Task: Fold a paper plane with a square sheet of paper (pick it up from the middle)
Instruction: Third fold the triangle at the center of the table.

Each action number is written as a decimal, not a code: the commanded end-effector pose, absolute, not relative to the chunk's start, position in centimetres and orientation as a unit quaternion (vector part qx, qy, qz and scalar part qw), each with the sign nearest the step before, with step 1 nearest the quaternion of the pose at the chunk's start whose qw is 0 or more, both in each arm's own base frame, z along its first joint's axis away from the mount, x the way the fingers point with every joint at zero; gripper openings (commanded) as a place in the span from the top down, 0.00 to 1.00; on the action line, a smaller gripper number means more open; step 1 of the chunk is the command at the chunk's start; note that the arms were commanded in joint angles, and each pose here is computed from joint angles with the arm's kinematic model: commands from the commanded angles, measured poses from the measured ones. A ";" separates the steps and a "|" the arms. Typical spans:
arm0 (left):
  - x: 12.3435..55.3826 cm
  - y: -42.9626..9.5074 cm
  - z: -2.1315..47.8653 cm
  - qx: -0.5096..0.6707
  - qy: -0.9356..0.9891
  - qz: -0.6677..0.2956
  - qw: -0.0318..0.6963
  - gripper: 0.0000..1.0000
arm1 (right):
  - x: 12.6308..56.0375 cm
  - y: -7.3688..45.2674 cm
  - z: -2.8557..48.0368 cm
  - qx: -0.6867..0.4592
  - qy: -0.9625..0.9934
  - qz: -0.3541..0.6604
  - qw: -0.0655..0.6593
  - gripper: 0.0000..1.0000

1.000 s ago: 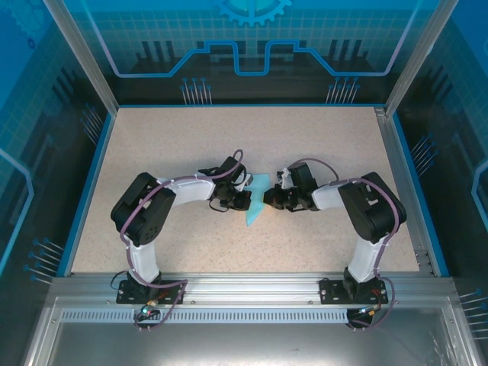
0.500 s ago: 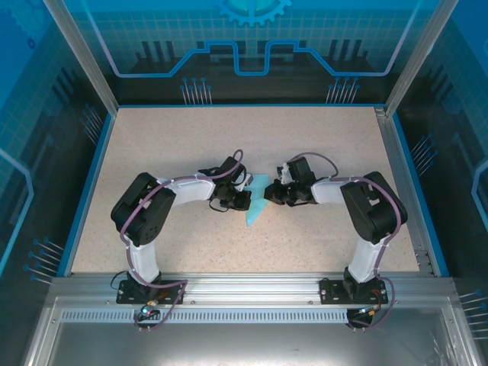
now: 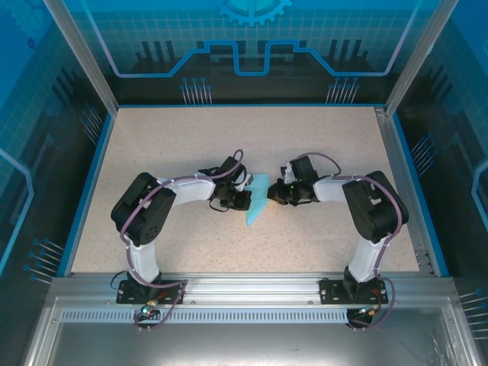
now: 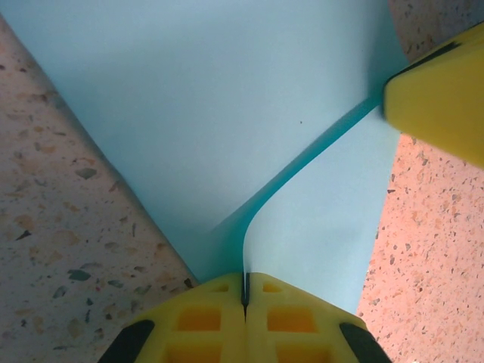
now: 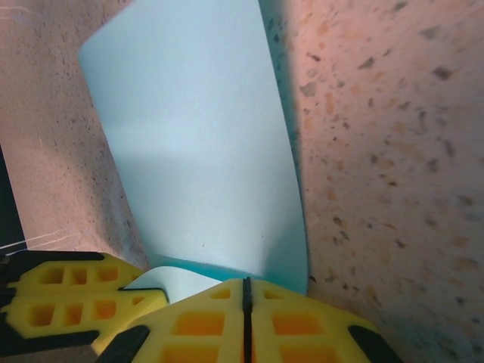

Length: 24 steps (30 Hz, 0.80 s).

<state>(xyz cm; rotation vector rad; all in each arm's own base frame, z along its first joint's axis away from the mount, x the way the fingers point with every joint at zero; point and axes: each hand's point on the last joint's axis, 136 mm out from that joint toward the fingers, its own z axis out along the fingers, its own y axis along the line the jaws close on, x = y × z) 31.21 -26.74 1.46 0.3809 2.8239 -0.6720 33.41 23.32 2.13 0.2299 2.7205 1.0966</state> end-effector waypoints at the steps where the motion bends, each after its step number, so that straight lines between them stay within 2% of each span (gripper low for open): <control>1: 30.0 -25.0 -0.9 0.128 0.971 -0.189 0.068 0.97 | 34.7 23.0 4.2 0.070 0.915 0.379 0.116 0.91; 15: 29.9 -24.9 -1.0 0.128 0.972 -0.186 0.068 0.97 | 33.2 21.7 -1.3 0.096 0.939 0.324 0.066 0.92; 19: 29.8 -24.9 -1.1 0.129 0.972 -0.185 0.067 0.97 | 33.7 21.9 0.3 0.087 0.936 0.331 0.079 0.92; 24: 29.9 -24.9 -1.0 0.130 0.972 -0.186 0.069 0.97 | 34.1 22.5 4.6 0.062 0.926 0.352 0.118 0.89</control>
